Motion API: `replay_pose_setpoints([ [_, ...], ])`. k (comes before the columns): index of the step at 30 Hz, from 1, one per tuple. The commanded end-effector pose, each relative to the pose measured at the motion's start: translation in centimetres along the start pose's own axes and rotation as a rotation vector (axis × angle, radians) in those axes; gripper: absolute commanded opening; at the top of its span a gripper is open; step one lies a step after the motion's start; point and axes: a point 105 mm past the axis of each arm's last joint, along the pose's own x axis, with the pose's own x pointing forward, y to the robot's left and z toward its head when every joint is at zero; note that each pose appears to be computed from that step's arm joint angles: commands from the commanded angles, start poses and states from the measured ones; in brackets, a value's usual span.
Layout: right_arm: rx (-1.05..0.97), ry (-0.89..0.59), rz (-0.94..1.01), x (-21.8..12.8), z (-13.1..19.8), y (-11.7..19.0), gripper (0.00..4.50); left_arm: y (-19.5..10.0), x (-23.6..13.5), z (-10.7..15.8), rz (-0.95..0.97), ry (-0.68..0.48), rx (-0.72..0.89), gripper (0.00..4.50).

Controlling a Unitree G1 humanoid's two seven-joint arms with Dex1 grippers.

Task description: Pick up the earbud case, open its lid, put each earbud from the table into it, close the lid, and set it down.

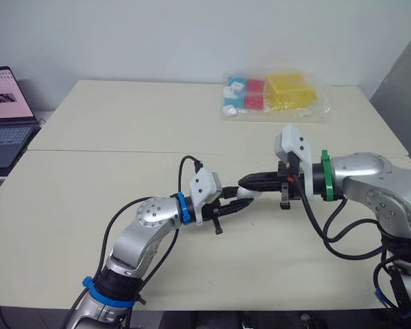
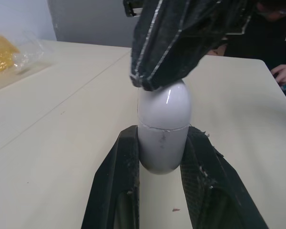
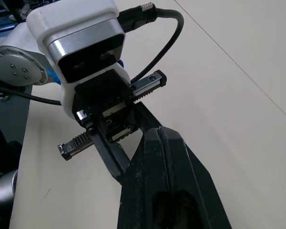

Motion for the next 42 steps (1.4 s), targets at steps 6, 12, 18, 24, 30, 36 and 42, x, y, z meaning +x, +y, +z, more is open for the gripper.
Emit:
replay_pose_setpoints([
  [6,-0.203,-0.012,-0.153,-3.2,0.1,-1.3,0.00,1.1,-0.4,-1.2,0.001,0.098,-0.377,0.79],
  [12,-0.263,0.027,-0.184,-4.2,-2.0,-1.0,0.00,2.4,-0.5,-3.1,0.038,0.209,-0.567,0.79],
  [18,-0.283,0.098,-0.209,-3.6,-5.3,0.1,0.00,3.1,-0.8,-5.3,0.080,0.324,-0.662,0.79],
  [24,-0.313,0.118,-0.171,-3.7,-6.0,1.0,0.00,3.0,-2.3,-5.9,0.066,0.393,-0.627,2.38],
  [30,-0.336,0.092,-0.129,-3.4,-4.8,1.4,0.00,3.1,-7.4,-5.9,0.017,0.510,-0.347,4.19],
  [36,-0.331,0.075,-0.054,-3.7,-4.0,2.0,0.53,4.2,-12.0,-2.4,0.093,0.407,-0.073,4.50],
  [42,-0.430,0.106,-0.051,-5.5,-3.6,1.5,2.66,1.4,-14.9,0.7,0.057,0.307,0.065,4.50],
])
